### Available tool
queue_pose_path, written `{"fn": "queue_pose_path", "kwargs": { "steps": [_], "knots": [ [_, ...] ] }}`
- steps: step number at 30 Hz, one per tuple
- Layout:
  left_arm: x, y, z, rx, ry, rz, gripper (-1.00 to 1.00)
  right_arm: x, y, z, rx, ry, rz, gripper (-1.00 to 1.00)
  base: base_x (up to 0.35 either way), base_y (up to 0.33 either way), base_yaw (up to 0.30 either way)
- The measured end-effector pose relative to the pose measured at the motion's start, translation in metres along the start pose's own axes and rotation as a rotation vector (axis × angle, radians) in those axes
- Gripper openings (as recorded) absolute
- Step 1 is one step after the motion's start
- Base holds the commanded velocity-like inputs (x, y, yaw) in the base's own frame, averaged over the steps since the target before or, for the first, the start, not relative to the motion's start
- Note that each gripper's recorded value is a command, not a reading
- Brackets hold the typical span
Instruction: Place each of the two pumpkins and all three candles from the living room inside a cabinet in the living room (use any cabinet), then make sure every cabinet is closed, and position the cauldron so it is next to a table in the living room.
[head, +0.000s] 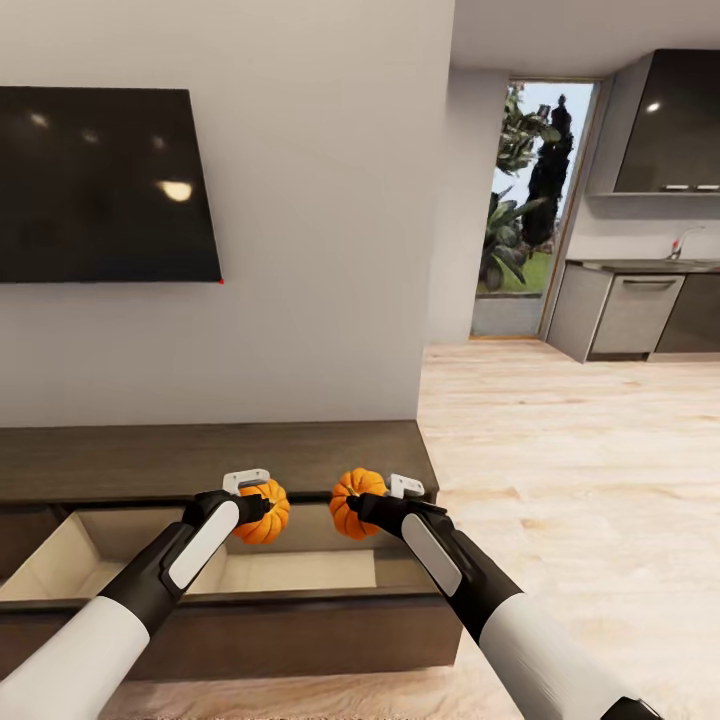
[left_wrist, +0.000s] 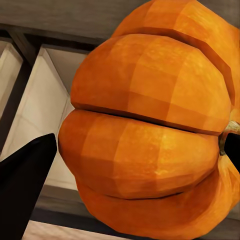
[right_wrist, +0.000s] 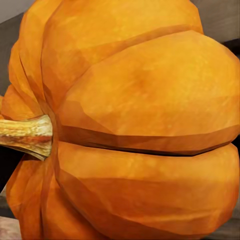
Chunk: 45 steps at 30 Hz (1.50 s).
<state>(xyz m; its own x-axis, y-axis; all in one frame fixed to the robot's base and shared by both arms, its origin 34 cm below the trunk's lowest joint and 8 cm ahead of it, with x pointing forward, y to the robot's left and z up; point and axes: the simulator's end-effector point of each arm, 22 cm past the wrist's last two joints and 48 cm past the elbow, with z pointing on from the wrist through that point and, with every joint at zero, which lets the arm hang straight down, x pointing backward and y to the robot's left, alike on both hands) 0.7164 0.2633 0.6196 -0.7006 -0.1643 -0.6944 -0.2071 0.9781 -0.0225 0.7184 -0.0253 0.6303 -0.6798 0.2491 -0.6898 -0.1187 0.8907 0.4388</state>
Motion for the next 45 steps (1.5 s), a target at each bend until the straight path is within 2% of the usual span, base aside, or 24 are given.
{"fn": "queue_pose_path", "kwargs": {
  "steps": [27,38,45],
  "knots": [
    [0.05,0.004,0.033,0.0,-0.001,0.0,-1.0,0.05,-0.024,0.024,-0.001,0.0,0.0,-1.0,0.0,0.0,0.0],
    [0.048,0.003,0.032,0.002,-0.005,0.0,-1.0,0.049,-0.023,0.024,-0.002,-0.001,0.0,-1.0,0.011,0.0,0.0],
    [0.048,0.004,0.032,0.001,-0.004,-0.001,-1.0,0.049,-0.022,0.024,-0.003,-0.001,-0.001,-1.0,0.265,0.0,0.0]
  ]
}}
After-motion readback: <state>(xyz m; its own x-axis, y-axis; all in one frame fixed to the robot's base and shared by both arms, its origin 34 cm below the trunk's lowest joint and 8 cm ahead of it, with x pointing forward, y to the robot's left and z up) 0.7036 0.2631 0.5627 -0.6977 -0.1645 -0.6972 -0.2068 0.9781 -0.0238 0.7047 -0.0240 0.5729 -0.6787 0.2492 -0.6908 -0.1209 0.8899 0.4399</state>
